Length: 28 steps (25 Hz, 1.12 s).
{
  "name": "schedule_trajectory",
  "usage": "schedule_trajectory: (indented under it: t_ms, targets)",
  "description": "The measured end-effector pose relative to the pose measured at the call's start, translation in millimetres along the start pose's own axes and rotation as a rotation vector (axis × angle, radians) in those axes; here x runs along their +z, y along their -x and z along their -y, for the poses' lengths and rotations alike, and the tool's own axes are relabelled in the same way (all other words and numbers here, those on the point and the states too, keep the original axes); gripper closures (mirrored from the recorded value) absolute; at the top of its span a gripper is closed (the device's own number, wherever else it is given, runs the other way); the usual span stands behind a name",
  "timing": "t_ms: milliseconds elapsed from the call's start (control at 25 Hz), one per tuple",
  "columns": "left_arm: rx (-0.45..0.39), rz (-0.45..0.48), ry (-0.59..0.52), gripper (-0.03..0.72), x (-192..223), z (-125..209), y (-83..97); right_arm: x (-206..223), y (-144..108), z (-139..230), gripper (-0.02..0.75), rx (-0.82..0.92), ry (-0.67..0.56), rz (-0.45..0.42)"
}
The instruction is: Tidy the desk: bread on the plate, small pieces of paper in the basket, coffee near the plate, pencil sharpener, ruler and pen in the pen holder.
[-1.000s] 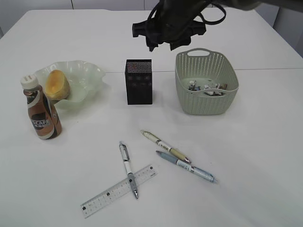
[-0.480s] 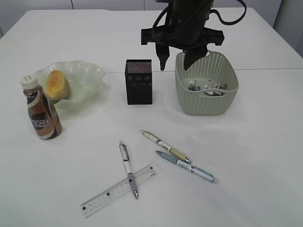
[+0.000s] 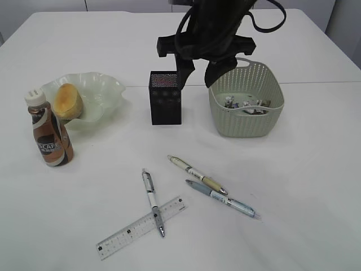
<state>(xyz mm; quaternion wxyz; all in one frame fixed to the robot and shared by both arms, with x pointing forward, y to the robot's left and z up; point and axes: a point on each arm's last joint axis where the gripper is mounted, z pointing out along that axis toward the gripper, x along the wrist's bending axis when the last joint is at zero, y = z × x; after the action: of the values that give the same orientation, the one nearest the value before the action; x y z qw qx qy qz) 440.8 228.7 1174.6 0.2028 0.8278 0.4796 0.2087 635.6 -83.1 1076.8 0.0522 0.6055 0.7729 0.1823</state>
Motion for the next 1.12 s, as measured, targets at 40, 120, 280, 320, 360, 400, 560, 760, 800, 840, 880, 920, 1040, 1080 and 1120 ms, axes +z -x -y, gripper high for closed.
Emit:
schedule_trajectory:
  t_ms: [40, 120, 280, 320, 360, 400, 560, 760, 800, 840, 880, 920, 1040, 1080, 1120]
  targets:
    - [0.017, 0.009, -0.009, 0.254, 1.2, -4.0, 2.3, -2.7, -1.1, 0.3, 0.321, -0.026, 0.003, -0.011]
    - [0.045, 0.026, -0.034, 0.254, 7.5, -12.1, 7.5, -9.1, -2.3, 0.7, 0.321, -0.064, 0.013, -0.025]
    - [0.097, 0.057, -0.053, 0.254, 17.5, -24.3, 19.5, -32.0, -3.4, 2.1, 0.321, -0.103, 0.058, -0.036]
    - [0.107, 0.062, -0.057, 0.254, 19.2, -25.6, 21.9, -39.9, -3.4, 2.7, 0.321, -0.109, 0.074, -0.036]
    - [0.114, 0.067, -0.061, 0.254, 21.1, -26.8, 24.0, -48.3, -3.3, 4.2, 0.321, -0.110, 0.090, -0.038]
    - [0.119, 0.070, -0.067, 0.254, 23.3, -27.6, 25.5, -54.2, -2.6, 6.8, 0.321, -0.112, 0.096, -0.035]
    - [0.123, 0.073, -0.071, 0.254, 24.4, -28.2, 26.6, -75.2, 3.1, 27.9, 0.321, -0.120, 0.091, -0.020]
    - [0.122, 0.077, -0.070, 0.254, 24.4, -28.2, 27.0, -100.4, 18.8, 71.0, 0.321, -0.141, 0.069, 0.049]
    - [0.121, 0.079, -0.070, 0.254, 24.4, -28.2, 27.2, -103.7, 21.7, 81.0, 0.321, -0.143, 0.059, 0.056]
    - [0.120, 0.082, -0.070, 0.254, 24.4, -28.2, 27.5, -109.5, 24.9, 92.1, 0.321, -0.145, 0.058, 0.064]
    - [0.119, 0.088, -0.076, 0.254, 25.9, -28.5, 28.1, -117.2, 27.5, 102.6, 0.321, -0.146, 0.064, 0.066]
    - [0.117, 0.094, -0.080, 0.254, 27.6, -29.0, 28.9, -119.0, 30.2, 113.6, 0.321, -0.147, 0.051, 0.067]
    - [0.122, 0.109, -0.111, 0.253, 38.9, -31.8, 32.3, -130.3, 38.4, 146.8, 0.321, -0.147, 0.045, 0.070]
    - [0.130, 0.114, -0.126, 0.251, 44.3, -33.0, 34.4, -130.4, 40.9, 156.6, 0.321, -0.147, 0.035, 0.071]
    - [0.138, 0.118, -0.141, 0.246, 50.0, -34.3, 36.6, -132.3, 43.6, 166.4, 0.321, -0.148, 0.033, 0.074]
